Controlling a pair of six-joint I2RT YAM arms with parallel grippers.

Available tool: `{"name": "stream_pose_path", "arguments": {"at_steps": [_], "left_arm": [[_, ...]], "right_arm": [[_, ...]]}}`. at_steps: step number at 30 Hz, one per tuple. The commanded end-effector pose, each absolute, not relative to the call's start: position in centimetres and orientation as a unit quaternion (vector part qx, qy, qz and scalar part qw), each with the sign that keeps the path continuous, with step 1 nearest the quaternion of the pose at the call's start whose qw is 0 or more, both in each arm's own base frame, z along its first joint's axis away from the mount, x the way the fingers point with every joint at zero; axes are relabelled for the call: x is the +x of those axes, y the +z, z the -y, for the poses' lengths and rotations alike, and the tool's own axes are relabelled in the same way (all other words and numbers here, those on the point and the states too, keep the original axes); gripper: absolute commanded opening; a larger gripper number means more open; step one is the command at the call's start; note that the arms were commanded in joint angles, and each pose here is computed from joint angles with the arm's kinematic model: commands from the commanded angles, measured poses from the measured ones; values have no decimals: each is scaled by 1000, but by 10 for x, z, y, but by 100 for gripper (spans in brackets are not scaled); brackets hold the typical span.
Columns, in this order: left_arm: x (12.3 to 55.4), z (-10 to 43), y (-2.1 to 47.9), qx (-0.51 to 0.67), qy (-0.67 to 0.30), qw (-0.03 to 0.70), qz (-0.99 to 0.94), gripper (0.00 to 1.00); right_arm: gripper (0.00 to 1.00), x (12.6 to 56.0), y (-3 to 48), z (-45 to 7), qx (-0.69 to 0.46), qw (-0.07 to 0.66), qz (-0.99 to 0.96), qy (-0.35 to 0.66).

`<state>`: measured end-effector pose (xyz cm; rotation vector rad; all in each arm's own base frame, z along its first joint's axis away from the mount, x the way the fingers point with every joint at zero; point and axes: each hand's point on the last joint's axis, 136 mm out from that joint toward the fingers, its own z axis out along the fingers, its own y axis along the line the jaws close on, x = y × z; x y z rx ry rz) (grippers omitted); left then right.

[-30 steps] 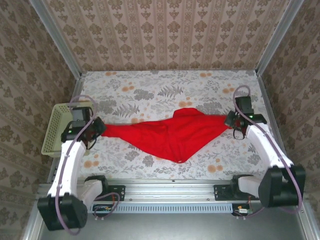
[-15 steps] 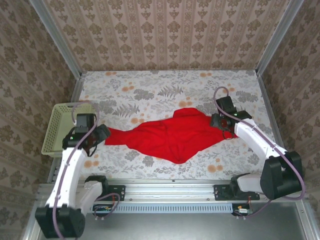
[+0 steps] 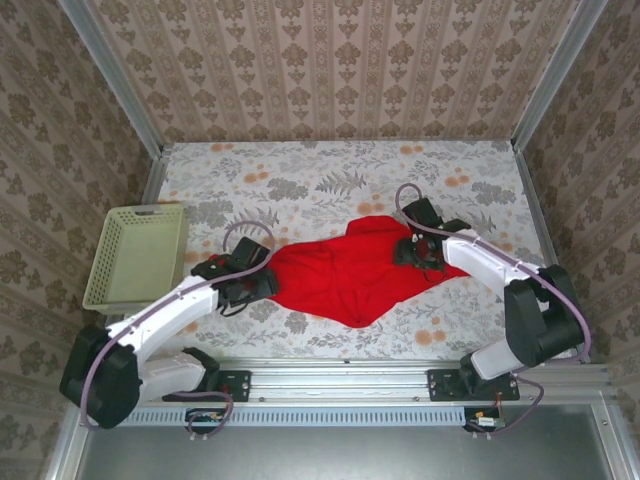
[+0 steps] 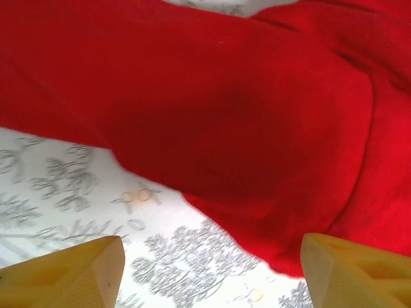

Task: Fold the inside-out t-shirt

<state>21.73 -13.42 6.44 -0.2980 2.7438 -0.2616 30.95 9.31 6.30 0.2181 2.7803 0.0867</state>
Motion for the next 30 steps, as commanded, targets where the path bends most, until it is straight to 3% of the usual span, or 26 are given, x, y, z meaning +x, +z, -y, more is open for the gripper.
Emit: {"name": "stream_pose_path", "arguments": {"at_steps": [1, 6, 9, 15, 19, 30], "left_arm": [[238, 157, 66, -121, -136, 207, -961, 72], [240, 164, 41, -117, -130, 180, -968, 59], [239, 164, 34, -120, -124, 172, -970, 41], [243, 160, 43, -120, -122, 188, -967, 16], [245, 156, 60, -123, -129, 210, -961, 2], [259, 126, 148, -134, -142, 297, -935, 0]], "right_arm": [[67, 314, 54, -106, 78, 169, -981, 59], [61, 310, 33, -105, 85, 145, -985, 48], [46, 310, 34, -99, 90, 151, -984, 33], [11, 309, 57, -87, 89, 187, -978, 14], [3, 306, 78, -82, 93, 210, -973, 13], [0, 299, 149, -76, 87, 277, -957, 30]]}}
